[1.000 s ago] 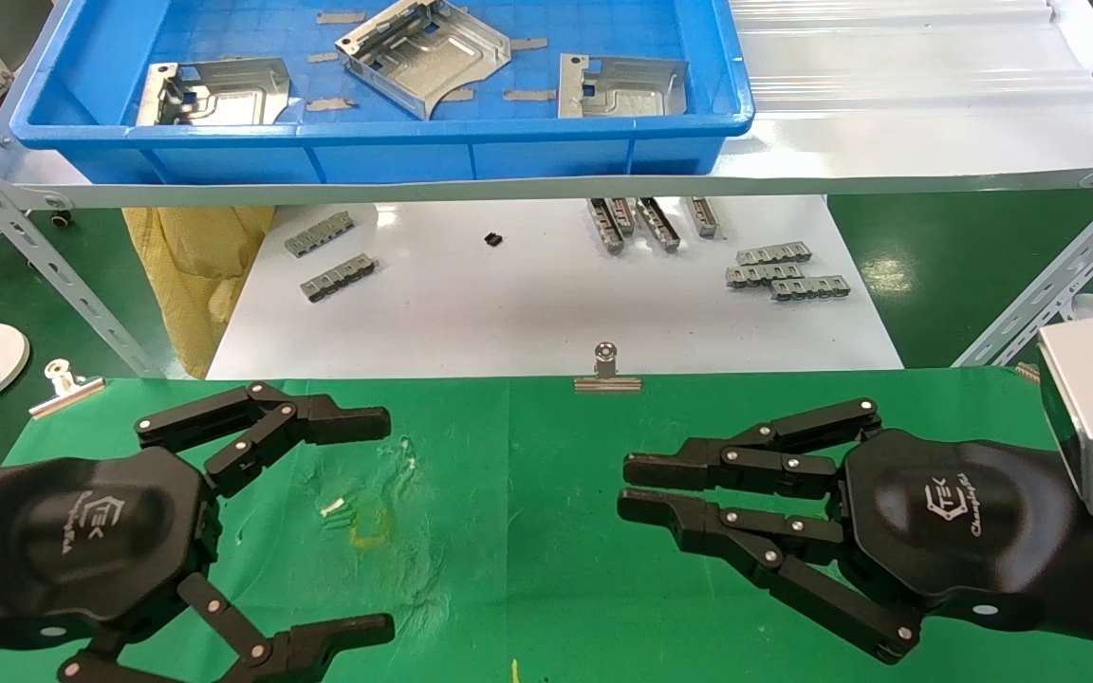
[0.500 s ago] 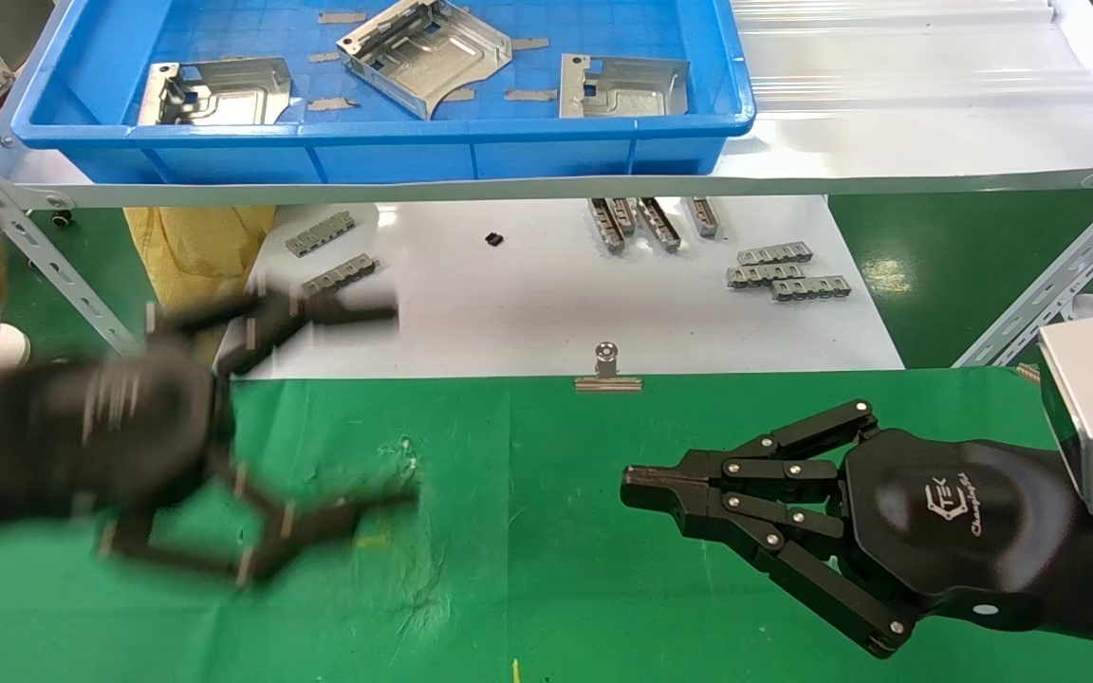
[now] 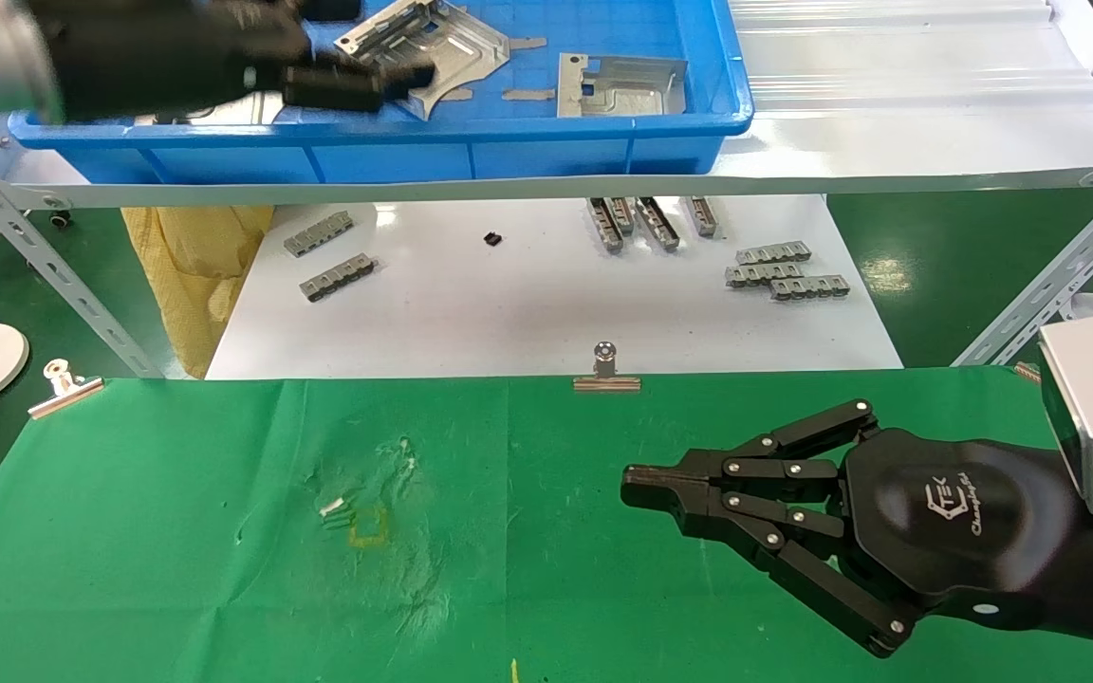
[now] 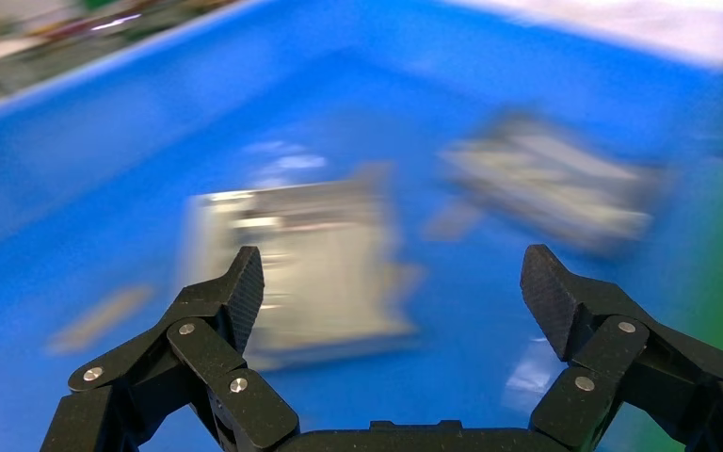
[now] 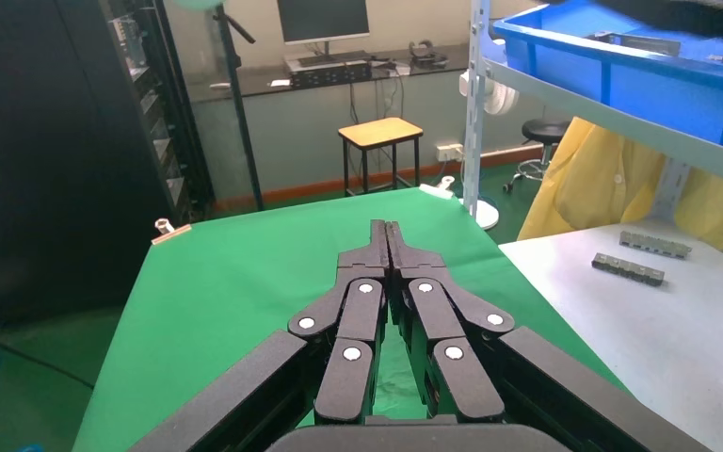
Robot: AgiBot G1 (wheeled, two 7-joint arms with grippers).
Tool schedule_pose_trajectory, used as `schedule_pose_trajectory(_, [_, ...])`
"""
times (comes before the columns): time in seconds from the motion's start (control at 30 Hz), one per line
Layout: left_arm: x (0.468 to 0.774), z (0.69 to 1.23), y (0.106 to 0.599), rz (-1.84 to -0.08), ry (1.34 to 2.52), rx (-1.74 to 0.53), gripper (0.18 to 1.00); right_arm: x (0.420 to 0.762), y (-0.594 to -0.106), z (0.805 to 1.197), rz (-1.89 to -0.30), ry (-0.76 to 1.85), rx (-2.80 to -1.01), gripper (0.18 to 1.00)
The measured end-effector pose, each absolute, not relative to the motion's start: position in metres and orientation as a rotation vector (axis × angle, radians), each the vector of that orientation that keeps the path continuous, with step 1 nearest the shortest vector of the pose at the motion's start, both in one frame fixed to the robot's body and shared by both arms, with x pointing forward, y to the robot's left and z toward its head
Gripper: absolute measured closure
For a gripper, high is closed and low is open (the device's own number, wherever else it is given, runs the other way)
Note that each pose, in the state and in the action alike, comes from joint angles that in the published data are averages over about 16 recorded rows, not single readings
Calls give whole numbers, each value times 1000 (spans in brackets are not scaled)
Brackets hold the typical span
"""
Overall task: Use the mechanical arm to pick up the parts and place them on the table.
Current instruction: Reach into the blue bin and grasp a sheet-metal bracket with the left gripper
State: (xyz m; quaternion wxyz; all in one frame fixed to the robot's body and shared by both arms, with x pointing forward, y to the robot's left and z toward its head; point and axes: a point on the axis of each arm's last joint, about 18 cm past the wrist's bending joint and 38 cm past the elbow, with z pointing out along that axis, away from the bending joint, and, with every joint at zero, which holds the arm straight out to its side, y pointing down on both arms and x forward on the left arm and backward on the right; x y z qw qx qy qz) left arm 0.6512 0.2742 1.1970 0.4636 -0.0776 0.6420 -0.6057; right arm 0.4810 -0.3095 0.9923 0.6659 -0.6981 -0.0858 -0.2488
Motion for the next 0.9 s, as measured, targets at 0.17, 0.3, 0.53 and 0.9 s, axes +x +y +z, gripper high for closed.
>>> schedule_pose_trajectory(0.17, [682, 1216, 266, -1420, 1510, -319, 183, 481, -310, 992, -562, -194, -1576, 988])
schedule_pose_trajectory(0.3, [696, 1222, 259, -1386, 1476, -380, 183, 481, -310, 992, -562, -194, -1576, 988])
schedule_pose_trajectory(0.53, [707, 1225, 250, -1349, 1456, -428, 185, 481, -310, 992, -562, -194, -1576, 987])
schedule_pose_trajectory(0.9, [715, 1224, 246, -1307, 1442, -462, 234, 481, -310, 992, -562, -194, -1576, 947])
